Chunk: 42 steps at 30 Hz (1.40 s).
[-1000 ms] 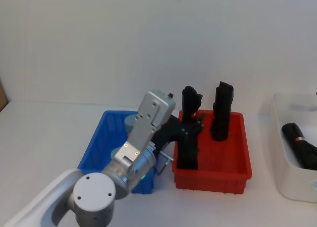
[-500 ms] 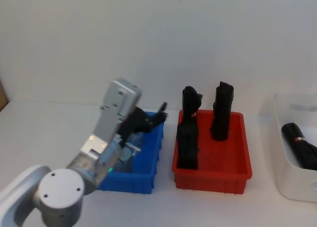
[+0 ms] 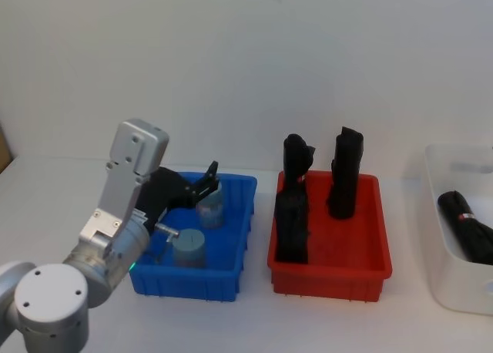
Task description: Pick the cotton swabs from the blue box and place them into the white box.
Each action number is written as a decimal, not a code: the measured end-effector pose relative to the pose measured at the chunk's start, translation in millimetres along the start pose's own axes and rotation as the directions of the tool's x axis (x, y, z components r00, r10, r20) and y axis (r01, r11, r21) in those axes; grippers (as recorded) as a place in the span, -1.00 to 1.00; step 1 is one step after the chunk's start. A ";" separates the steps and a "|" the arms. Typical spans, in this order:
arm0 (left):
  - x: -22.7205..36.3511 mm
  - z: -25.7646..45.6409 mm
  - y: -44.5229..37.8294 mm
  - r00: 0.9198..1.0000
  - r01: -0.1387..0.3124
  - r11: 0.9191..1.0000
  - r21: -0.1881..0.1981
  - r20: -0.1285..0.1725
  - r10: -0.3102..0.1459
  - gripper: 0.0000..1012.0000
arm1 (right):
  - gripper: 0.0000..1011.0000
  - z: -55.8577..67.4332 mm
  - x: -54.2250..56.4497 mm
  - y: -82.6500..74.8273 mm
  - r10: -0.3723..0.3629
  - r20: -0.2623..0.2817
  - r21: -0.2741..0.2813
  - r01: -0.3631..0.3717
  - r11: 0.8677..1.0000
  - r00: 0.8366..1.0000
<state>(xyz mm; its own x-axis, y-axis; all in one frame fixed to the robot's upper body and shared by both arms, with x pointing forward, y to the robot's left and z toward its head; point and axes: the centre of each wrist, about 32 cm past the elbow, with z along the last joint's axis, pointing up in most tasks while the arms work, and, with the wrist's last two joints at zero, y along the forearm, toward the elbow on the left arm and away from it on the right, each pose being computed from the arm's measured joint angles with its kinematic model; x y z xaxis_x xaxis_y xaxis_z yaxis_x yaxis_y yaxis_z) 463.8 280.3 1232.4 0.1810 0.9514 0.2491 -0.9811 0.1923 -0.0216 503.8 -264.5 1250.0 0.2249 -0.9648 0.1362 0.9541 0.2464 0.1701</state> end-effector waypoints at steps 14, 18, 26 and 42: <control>32.5 -1.1 -3.5 0.990 0.139 0.983 0.121 -0.006 -0.139 0.98 | 0.98 0.0 0.0 0.0 0.000 0.000 0.000 0.000 1.000 1.000; 40.1 0.8 -7.0 0.983 0.183 0.971 0.153 -0.006 -0.184 0.98 | 0.98 0.0 0.0 0.0 0.000 0.000 0.000 0.000 1.000 1.000; 50.6 2.5 -12.5 0.972 0.232 0.952 0.200 -0.016 -0.233 0.98 | 0.98 0.0 0.0 0.0 0.000 0.000 0.000 0.000 1.000 1.000; 55.6 -11.4 -16.0 0.963 0.268 0.930 0.253 -0.088 -0.254 0.98 | 0.98 0.0 0.0 0.0 0.000 0.000 0.000 0.000 1.000 1.000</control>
<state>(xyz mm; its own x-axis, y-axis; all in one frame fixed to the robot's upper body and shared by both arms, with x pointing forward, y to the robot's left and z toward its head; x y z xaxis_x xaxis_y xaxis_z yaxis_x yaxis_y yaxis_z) 490.3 332.8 1235.6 0.4295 0.8887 0.1605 -0.8808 0.3730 0.2916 503.8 -264.4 1250.0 0.2252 -0.9648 0.1361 0.9540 0.2467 0.1703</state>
